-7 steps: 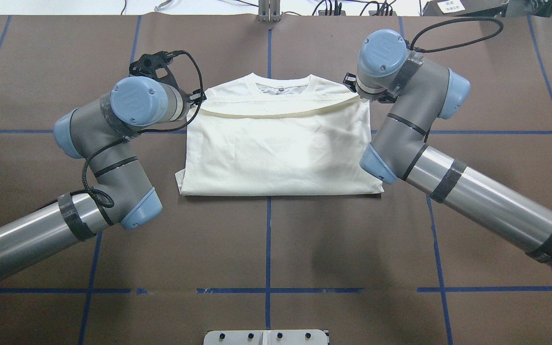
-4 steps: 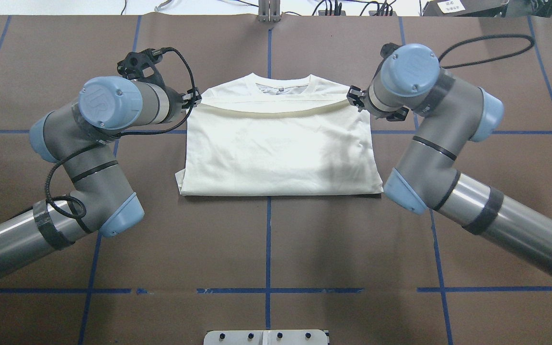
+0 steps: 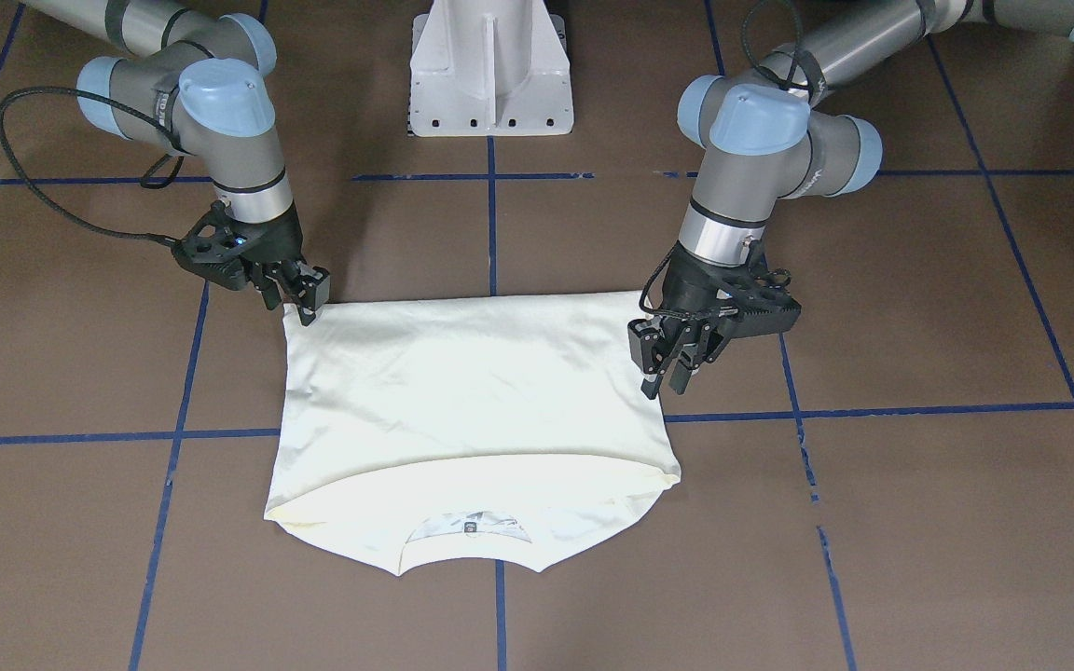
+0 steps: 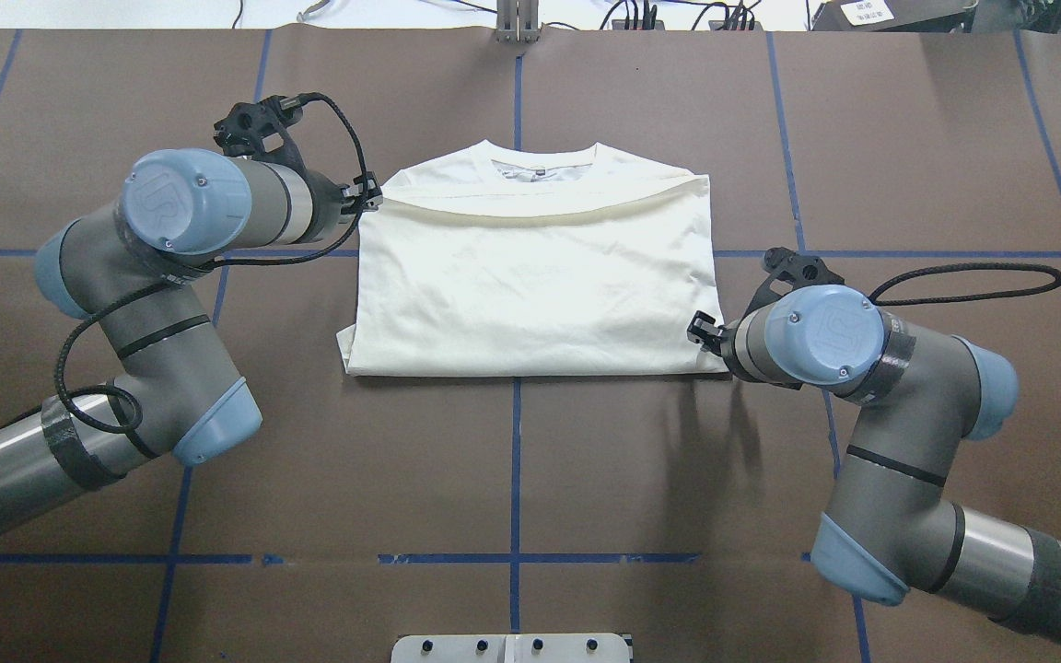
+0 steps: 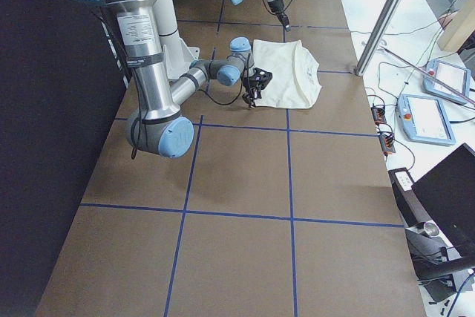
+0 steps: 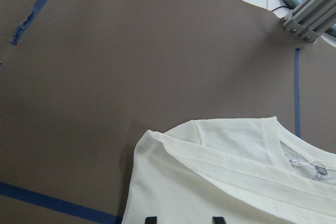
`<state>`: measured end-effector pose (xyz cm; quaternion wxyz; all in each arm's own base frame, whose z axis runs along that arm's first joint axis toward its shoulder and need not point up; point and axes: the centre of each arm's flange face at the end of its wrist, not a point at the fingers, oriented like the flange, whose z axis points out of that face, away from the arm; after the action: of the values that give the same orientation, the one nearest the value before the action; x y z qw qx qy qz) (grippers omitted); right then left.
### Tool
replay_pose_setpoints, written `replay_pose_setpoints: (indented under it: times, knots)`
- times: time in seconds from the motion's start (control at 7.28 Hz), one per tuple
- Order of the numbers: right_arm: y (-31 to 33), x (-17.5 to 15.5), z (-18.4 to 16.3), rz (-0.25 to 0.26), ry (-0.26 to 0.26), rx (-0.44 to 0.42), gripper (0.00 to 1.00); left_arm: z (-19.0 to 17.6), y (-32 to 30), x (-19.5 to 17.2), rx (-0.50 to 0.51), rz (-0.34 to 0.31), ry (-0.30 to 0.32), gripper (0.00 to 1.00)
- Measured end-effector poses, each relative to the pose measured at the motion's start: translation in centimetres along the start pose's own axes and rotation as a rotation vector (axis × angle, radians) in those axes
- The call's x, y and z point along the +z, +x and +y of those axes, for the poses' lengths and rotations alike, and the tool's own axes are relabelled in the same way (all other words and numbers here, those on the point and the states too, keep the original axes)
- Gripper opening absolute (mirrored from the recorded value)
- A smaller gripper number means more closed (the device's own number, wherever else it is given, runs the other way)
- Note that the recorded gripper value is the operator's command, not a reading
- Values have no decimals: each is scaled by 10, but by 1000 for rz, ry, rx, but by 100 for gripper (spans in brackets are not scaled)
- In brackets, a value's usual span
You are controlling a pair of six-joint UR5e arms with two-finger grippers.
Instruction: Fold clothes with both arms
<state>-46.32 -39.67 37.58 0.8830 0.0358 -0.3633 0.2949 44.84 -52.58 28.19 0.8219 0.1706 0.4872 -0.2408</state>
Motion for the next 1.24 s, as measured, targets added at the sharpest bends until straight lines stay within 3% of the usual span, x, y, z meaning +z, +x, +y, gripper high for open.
replay_pose_setpoints:
  times: [0.14,0.27,0.41,0.55,0.82,1.24]
  knots:
    - [2,2,7,1,8,9,44,0,0,0,0,0,1,46]
    - [3,3,10,2,12,14,20,1,-1,0,0,-1,1,46]
    - [3,3,10,2,15,18,5,1,-1,1,0,-4,2,46]
    - [5,5,9,6,19,19,0,1,-1,2,0,-5,2,46]
    - [17,9,4,20,47,20,0,1,-1,1,0,-5,2,46]
    - [26,-27,6,-24,28,18,0,0,1,-1,-2,-2,3,46]
